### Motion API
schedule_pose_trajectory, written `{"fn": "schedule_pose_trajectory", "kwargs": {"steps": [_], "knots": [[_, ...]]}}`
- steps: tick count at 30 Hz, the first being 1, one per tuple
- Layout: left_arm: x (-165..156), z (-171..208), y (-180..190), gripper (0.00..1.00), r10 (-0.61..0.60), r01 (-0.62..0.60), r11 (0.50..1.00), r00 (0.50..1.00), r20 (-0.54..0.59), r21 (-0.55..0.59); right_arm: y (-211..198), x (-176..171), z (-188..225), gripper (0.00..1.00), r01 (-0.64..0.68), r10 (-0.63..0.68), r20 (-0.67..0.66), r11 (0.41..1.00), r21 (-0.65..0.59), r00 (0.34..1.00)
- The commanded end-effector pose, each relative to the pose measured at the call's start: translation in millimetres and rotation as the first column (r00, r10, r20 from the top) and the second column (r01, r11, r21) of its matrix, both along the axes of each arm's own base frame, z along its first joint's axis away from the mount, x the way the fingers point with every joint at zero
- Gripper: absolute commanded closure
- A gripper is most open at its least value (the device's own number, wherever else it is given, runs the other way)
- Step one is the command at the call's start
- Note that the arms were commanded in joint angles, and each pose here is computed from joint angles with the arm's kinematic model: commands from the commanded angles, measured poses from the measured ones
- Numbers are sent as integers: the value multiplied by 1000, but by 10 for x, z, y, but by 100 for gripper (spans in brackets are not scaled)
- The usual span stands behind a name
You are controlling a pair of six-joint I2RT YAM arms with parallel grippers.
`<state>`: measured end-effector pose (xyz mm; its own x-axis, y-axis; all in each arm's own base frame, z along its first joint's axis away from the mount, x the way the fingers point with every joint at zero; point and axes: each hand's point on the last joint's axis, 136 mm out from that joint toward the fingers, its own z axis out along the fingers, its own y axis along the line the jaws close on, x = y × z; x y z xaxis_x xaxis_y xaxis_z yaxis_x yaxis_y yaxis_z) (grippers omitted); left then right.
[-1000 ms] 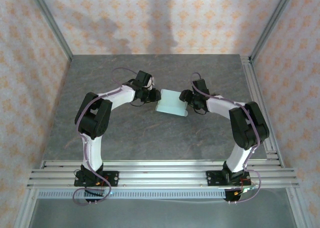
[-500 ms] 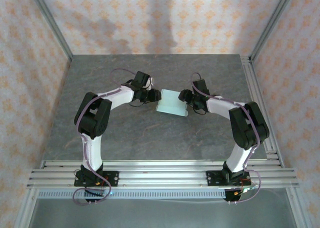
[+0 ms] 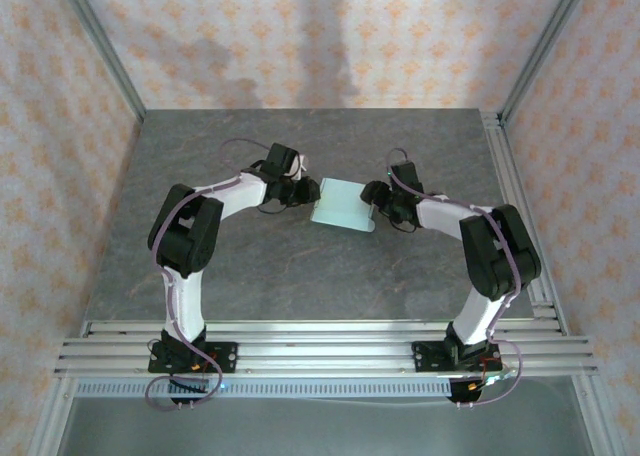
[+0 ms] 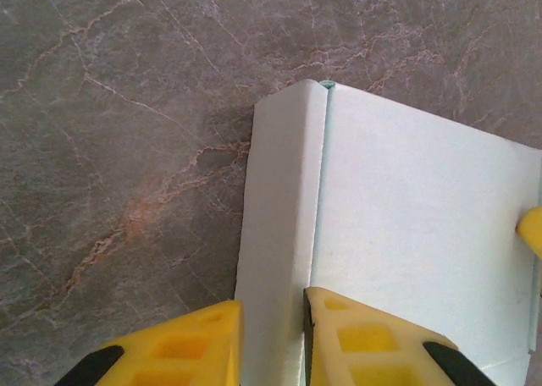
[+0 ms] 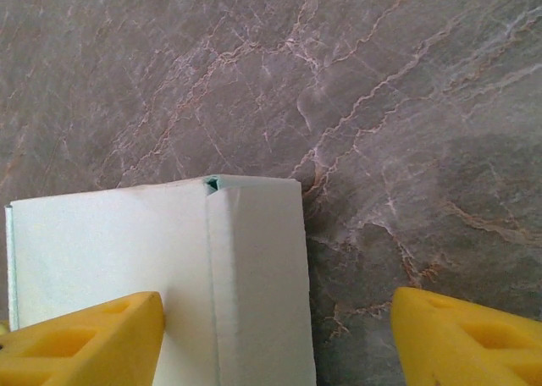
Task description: Fold the paper box
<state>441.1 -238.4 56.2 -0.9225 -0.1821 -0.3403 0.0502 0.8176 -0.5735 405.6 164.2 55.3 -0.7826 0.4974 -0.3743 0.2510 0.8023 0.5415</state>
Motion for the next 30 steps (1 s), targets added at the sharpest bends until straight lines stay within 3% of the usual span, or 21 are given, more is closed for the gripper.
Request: {"fn": "schedule_pose_trajectory", "kwargs": {"steps": [1,4,18,27,30], "knots": [[-89,-302,175,77,34,-31,998,997,-74,46,30,65,143,27,10,-13,45,998,54,999],[-96,-320,186,85,32,-28,999,996,-79,43,140,86,146,27,-19,14,50,994,112,999],[-86,-389,205,92,39,-37,999,995,-92,30,355,199,266,25,-51,13,101,926,374,995],[-82,-418,202,91,37,-34,999,995,-94,34,474,275,415,42,-88,22,146,881,464,989],[-76,-406,195,86,42,-40,999,995,-88,24,471,265,433,48,-88,22,145,882,463,989]]}}
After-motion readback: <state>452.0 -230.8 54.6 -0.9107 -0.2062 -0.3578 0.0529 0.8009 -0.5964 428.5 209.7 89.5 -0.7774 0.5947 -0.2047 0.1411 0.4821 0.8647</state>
